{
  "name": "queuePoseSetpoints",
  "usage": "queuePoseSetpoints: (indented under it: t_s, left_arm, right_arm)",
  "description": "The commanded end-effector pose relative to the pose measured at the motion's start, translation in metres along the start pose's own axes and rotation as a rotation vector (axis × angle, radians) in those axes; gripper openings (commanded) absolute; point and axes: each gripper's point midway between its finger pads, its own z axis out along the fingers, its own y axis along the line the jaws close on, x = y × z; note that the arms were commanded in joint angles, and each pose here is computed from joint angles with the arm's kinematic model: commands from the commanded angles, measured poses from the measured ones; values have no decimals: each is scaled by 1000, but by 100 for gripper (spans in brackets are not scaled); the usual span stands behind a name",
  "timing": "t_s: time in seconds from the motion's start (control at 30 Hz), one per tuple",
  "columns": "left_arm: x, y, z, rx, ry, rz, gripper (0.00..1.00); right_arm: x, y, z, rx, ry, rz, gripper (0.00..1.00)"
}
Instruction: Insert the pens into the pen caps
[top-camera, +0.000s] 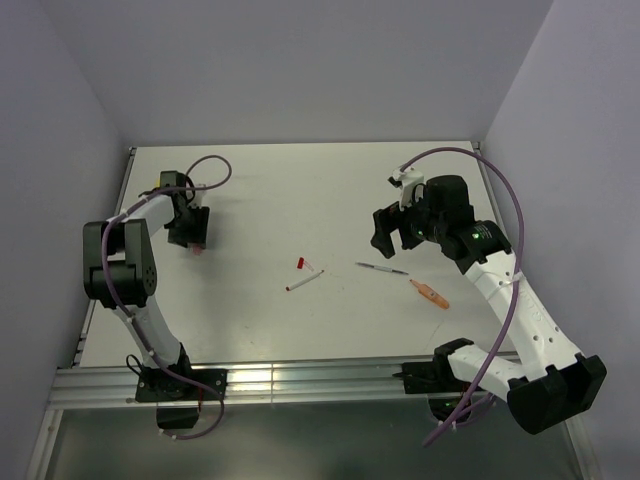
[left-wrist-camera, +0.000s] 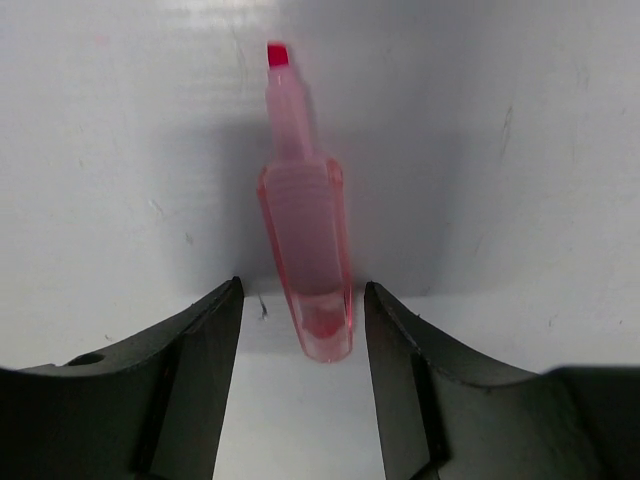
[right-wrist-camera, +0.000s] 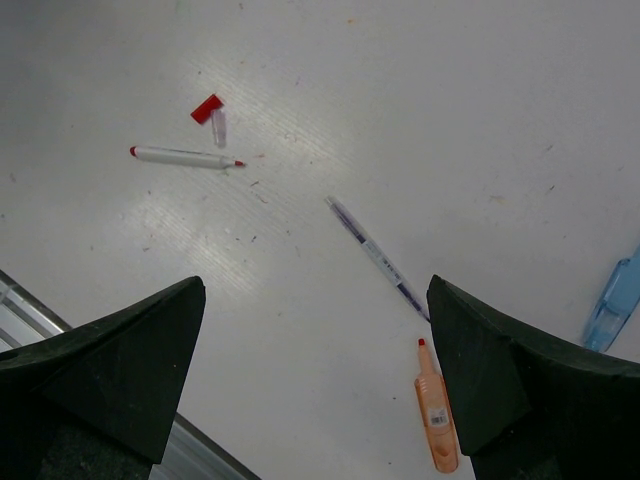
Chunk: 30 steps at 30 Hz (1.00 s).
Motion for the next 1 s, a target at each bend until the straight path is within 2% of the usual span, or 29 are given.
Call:
queuePoseSetpoints:
  t_s: [0.0,0.23,0.37,0.53,0.63,0.67,0.77,0.83,0.9,0.93,0.97]
  left_arm:
    - [-29,-9,9,42,-61,-2,57]
    - [-42,-16,10,45,-82,12,55]
    - [-38,-18,12,45,-67,-4,38]
    - [-48,-27,0,80,-71,-79,23]
    - [-60,-34,-15,122,-71,-92,0]
    - [-56,-42,-23,164,-42,-92,0]
    - [-73,-63,-57,290,-69,-95,0]
    - [-76,-69,-78,319,-78,-119,0]
    - [-73,-94,-95,391,-52,-123,0]
    - [-70,-101,-100,410,-38,-138,0]
    - [-65,-109,-103,433,-13,-169,0]
  right_arm:
    - [-2,-1,-1,-1,-8,-6,100]
    - [0,-1,0,0,-3,-12,100]
    - [-2,0,0,-11,-6,-27,100]
    - [-17,14,-2,-101,-49,-102,100]
    - [-35,24,-7,-162,-110,-210,100]
    - [-38,27,-9,-174,-128,-239,100]
    - [-49,36,-11,-199,-182,-380,100]
    - [-54,37,-3,-186,-193,-467,100]
    - [-50,58,10,-235,-192,-567,100]
    - [-56,69,14,-250,-230,-616,99]
    - [-53,94,18,-313,-250,-667,100]
